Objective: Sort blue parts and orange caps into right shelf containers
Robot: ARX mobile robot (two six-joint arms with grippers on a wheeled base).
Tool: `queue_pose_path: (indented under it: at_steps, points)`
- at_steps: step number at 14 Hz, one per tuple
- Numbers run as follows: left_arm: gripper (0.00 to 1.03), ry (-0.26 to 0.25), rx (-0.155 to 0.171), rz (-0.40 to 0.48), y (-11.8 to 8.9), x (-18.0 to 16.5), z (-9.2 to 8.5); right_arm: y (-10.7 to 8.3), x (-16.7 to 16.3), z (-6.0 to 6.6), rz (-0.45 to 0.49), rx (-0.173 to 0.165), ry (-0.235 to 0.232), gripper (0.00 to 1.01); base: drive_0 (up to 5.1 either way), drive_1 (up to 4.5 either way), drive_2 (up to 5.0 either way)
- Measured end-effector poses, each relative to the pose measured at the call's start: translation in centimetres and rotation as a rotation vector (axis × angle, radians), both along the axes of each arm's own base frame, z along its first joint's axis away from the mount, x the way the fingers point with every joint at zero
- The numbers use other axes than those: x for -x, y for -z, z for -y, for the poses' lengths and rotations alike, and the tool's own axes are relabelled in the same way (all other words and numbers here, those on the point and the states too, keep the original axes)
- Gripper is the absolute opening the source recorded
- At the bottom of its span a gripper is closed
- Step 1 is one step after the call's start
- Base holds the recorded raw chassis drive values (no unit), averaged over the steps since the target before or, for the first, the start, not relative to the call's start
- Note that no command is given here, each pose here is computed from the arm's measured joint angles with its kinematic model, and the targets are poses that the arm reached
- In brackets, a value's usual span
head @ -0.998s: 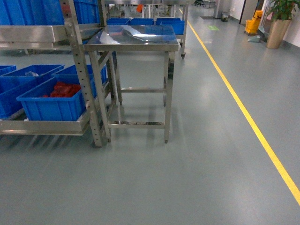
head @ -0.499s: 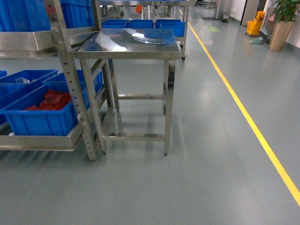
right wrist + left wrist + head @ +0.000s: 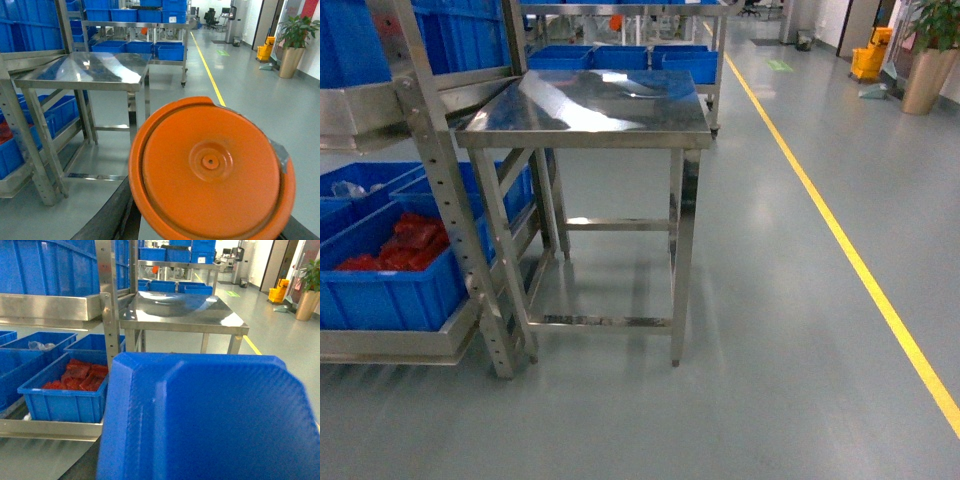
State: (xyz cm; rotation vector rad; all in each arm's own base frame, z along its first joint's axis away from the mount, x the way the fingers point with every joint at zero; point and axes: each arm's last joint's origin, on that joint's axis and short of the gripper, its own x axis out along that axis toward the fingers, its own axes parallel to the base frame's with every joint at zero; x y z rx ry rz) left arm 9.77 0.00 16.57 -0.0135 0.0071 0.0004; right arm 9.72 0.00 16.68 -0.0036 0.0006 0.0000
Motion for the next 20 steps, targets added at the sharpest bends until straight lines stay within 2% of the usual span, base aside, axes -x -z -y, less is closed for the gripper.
queue_pose_path:
  at_steps: [2, 5, 20]
  points:
    - [0.43, 0.0, 0.0, 0.003, -0.03, 0.0, 0.0, -0.04, 0.0, 0.0, 0.004, 0.0, 0.0, 0.44, 0.1, 4.38, -4.3]
    - [0.43, 0.0, 0.0, 0.004, -0.04, 0.0, 0.0, -0.06, 0.0, 0.0, 0.006, 0.0, 0.0, 0.44, 0.0, 0.0, 0.0]
    - [0.43, 0.0, 0.0, 0.0, 0.0, 0.0, 0.0, 0.0, 0.0, 0.0, 0.0, 0.0, 0.0, 0.44, -4.9, 2.43, 2.4]
